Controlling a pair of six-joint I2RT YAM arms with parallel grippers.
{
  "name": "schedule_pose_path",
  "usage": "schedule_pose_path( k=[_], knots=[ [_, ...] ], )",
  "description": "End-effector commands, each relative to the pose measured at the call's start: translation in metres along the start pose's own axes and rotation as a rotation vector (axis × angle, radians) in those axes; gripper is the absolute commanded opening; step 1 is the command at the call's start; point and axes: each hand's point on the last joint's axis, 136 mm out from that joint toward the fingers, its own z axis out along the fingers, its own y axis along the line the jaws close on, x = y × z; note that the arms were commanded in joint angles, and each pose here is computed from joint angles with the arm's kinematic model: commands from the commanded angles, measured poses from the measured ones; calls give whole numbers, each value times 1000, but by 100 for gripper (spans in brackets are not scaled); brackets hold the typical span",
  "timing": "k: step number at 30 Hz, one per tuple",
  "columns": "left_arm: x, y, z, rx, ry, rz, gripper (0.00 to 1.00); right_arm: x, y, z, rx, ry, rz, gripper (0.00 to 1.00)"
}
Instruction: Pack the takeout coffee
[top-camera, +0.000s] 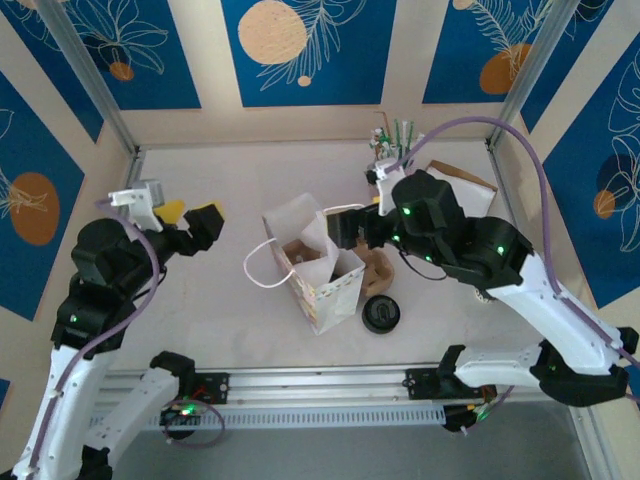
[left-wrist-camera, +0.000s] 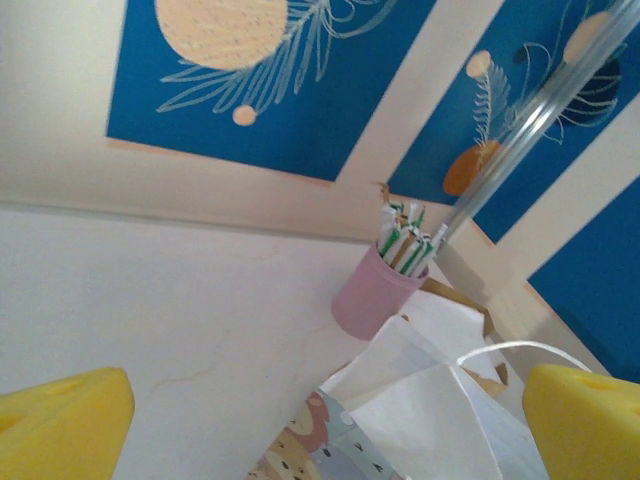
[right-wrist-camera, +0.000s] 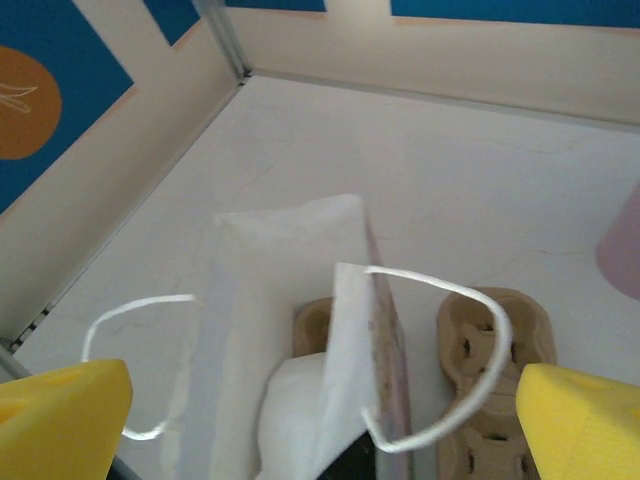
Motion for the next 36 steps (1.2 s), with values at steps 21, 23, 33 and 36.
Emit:
schedule_pose_path(
  k=[21,23,33,36],
  knots=[
    [95,139,54,-529,171,-6,100,90,-214,48,309,72,429,99],
    [108,153,64,-563,195,-20,100,99,-226,59,307,65,408,99],
    [143,215,78,-676,143,62,100,131,-265,101,350,-25,295,99],
    [154,233,77,-717,159,105,100,138,-276,105,400,-67,252,99]
  ],
)
